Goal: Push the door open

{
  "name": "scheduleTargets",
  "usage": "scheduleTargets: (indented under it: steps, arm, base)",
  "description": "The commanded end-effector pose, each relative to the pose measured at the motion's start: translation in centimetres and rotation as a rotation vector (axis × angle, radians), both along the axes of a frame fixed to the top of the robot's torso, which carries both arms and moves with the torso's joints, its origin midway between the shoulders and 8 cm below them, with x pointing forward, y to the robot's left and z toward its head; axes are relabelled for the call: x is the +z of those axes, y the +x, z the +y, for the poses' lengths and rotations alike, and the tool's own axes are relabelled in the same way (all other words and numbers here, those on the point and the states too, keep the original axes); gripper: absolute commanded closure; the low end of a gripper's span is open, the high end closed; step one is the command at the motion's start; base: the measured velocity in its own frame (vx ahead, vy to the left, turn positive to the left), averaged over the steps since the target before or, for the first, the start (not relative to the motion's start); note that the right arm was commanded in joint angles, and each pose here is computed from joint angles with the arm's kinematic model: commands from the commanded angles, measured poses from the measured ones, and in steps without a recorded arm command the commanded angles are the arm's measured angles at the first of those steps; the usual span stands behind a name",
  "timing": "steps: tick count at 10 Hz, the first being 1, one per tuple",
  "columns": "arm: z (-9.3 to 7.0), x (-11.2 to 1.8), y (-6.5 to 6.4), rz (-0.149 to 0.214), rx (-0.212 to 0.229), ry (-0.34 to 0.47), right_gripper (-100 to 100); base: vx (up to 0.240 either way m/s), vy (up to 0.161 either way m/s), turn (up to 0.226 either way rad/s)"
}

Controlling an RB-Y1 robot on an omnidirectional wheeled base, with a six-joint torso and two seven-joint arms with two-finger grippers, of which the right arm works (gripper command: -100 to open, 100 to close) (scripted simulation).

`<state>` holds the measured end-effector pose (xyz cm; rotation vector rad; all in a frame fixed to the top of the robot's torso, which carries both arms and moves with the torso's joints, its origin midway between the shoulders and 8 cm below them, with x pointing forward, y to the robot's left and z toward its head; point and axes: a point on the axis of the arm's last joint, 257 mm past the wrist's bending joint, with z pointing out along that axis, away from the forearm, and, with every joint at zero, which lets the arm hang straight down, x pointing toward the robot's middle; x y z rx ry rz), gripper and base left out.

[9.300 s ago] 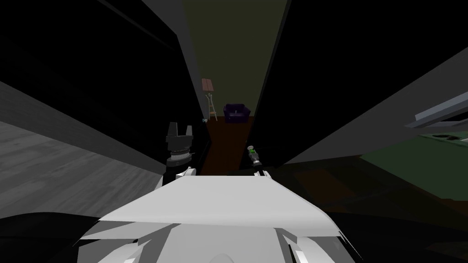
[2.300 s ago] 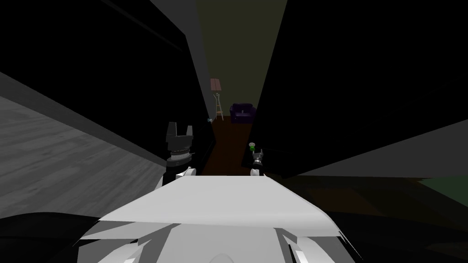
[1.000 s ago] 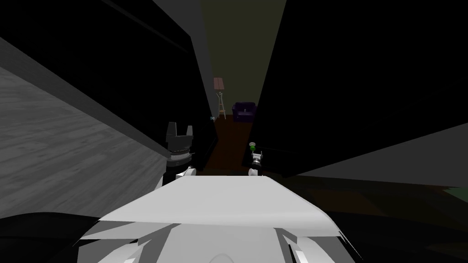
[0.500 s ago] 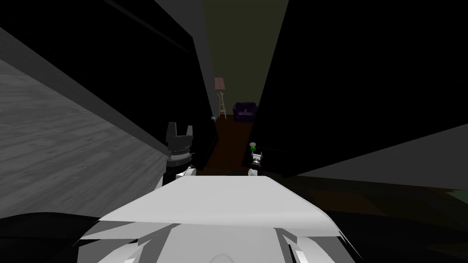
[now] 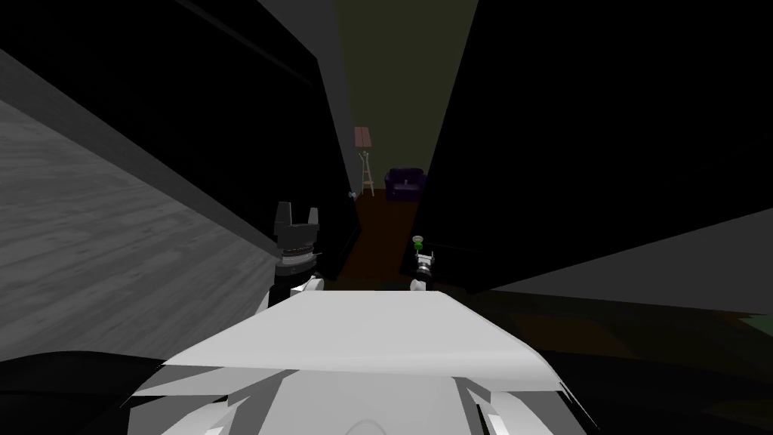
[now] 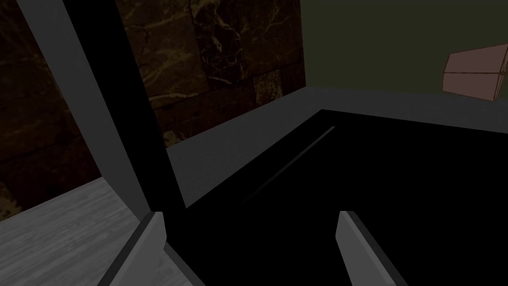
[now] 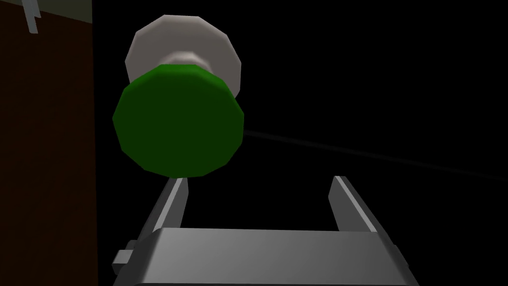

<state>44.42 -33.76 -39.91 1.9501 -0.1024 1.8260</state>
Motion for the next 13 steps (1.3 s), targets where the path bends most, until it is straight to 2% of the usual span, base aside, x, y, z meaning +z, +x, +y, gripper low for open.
scheduleTargets:
  steps: [1, 3, 4, 7, 8, 9, 11, 12, 13]
  arm:
    - [2.2, 1.2, 1.7, -0.046, 0.027, 0.034, -100]
    - [2.2, 1.2, 1.7, -0.046, 0.027, 0.034, -100]
    - [2.4, 1.1, 1.7, -0.061, 0.022, 0.081, -100]
    - [2.5, 1.1, 1.7, -0.073, 0.017, 0.118, -100]
    - [2.4, 0.4, 1.4, -0.057, 0.015, 0.117, -100]
    - [2.4, -0.7, 0.8, -0.028, 0.013, 0.115, -100]
    - [2.5, 1.1, 1.7, -0.073, 0.017, 0.118, -100]
    - [2.7, 0.9, 1.6, -0.093, 0.008, 0.184, -100]
    - [2.8, 0.9, 1.6, -0.101, 0.004, 0.209, -100]
  base:
    - [-0.025, -0.007, 0.034]
    - [-0.012, 0.004, -0.004]
    - [-0.017, 0.001, 0.026]
    - [-0.029, -0.002, 0.03]
    - [-0.008, 0.006, 0.025]
    - [0.006, 0.028, 0.073]
    - [-0.001, 0.033, 0.02]
    - [-0.04, 0.02, 0.056]
    - [-0.059, -0.001, 0.055]
